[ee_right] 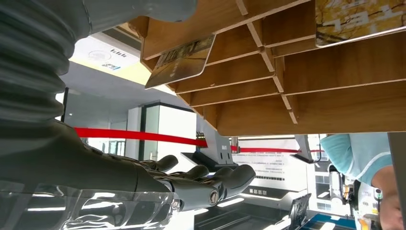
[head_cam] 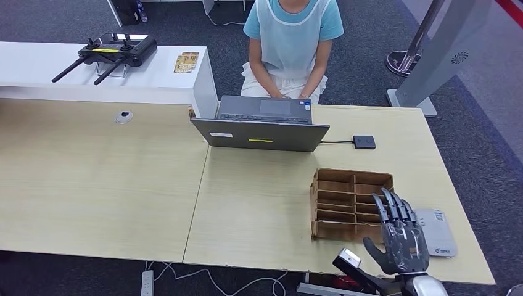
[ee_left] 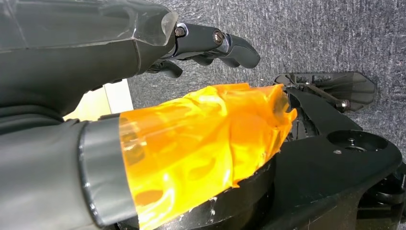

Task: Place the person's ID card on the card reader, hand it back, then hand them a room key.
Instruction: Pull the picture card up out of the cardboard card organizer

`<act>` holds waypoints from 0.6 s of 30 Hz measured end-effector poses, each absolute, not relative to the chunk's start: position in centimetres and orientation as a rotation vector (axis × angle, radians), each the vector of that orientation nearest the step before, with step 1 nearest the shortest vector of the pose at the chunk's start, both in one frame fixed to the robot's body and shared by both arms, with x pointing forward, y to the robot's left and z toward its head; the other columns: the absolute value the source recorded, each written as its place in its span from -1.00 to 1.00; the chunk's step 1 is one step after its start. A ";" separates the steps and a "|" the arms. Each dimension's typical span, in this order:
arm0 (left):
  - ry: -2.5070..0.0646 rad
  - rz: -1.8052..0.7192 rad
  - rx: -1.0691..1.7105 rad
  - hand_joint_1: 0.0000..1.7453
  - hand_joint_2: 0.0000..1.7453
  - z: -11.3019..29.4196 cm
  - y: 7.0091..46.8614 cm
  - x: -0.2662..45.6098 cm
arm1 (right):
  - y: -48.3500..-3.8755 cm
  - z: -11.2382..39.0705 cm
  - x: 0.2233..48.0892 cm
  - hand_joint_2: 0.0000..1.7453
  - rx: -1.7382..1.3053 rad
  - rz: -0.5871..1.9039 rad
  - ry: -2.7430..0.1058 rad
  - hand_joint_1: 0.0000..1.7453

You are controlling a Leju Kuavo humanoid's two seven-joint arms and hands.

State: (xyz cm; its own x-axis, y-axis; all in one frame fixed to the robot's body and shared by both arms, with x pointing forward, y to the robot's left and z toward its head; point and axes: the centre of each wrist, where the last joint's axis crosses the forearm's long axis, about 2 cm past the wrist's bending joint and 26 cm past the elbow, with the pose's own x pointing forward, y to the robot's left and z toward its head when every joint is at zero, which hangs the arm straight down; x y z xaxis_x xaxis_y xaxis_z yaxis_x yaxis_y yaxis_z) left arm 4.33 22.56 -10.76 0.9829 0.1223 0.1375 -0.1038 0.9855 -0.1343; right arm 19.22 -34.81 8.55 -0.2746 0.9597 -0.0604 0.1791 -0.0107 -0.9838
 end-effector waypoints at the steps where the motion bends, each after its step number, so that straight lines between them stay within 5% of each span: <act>1: -0.146 0.113 -0.127 -1.00 -1.00 -10.8 22.6 4.3 | -34.8 8.5 19.3 1.00 -1.218 1.358 -1.537 -0.74; 10: -0.147 0.111 -0.127 -1.00 -1.00 -10.8 22.6 4.4 | -34.5 7.9 19.8 1.00 -1.190 1.356 -1.527 -0.51; 18: -0.147 0.108 -0.127 -1.00 -1.00 -10.8 22.6 4.4 | -35.2 7.5 19.8 1.00 -1.209 1.314 -1.491 -0.56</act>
